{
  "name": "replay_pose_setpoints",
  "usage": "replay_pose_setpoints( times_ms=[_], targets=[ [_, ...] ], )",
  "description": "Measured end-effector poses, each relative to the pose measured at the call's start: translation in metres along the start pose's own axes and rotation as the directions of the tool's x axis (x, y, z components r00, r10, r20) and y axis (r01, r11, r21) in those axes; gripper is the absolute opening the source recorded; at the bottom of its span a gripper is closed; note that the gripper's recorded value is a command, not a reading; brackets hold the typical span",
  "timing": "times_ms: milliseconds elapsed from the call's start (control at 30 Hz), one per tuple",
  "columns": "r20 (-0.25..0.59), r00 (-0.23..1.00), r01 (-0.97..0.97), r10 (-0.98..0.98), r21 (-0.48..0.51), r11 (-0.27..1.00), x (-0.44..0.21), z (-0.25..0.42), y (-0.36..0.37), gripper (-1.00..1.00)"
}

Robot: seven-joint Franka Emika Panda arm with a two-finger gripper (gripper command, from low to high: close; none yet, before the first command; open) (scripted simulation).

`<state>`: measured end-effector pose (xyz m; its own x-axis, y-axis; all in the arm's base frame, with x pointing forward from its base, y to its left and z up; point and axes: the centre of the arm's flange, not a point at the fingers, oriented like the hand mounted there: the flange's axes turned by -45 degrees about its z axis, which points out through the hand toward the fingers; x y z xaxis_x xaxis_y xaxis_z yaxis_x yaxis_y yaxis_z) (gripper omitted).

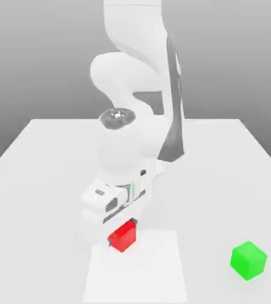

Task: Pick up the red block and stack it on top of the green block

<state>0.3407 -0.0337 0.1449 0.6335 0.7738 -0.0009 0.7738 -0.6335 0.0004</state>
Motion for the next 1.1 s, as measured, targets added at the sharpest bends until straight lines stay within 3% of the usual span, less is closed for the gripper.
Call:
replay_pose_setpoints(
  times_ms=[400, 733, 967, 1100],
  targets=[
    [-0.001, 1.0, -0.002, 0.002, 0.002, 1.0, 0.0, -0.059, 0.0, -1.0],
    [0.018, 0.999, -0.032, 0.033, -0.029, 0.999, 0.141, -0.085, -0.039, -1.0],
    [0.003, 0.998, -0.07, 0.071, -0.008, 0.997, 0.241, -0.099, -0.115, -1.0],
    [0.0, 0.995, -0.096, 0.096, 0.0, 0.995, 0.257, -0.066, -0.125, -1.0]
  ],
)
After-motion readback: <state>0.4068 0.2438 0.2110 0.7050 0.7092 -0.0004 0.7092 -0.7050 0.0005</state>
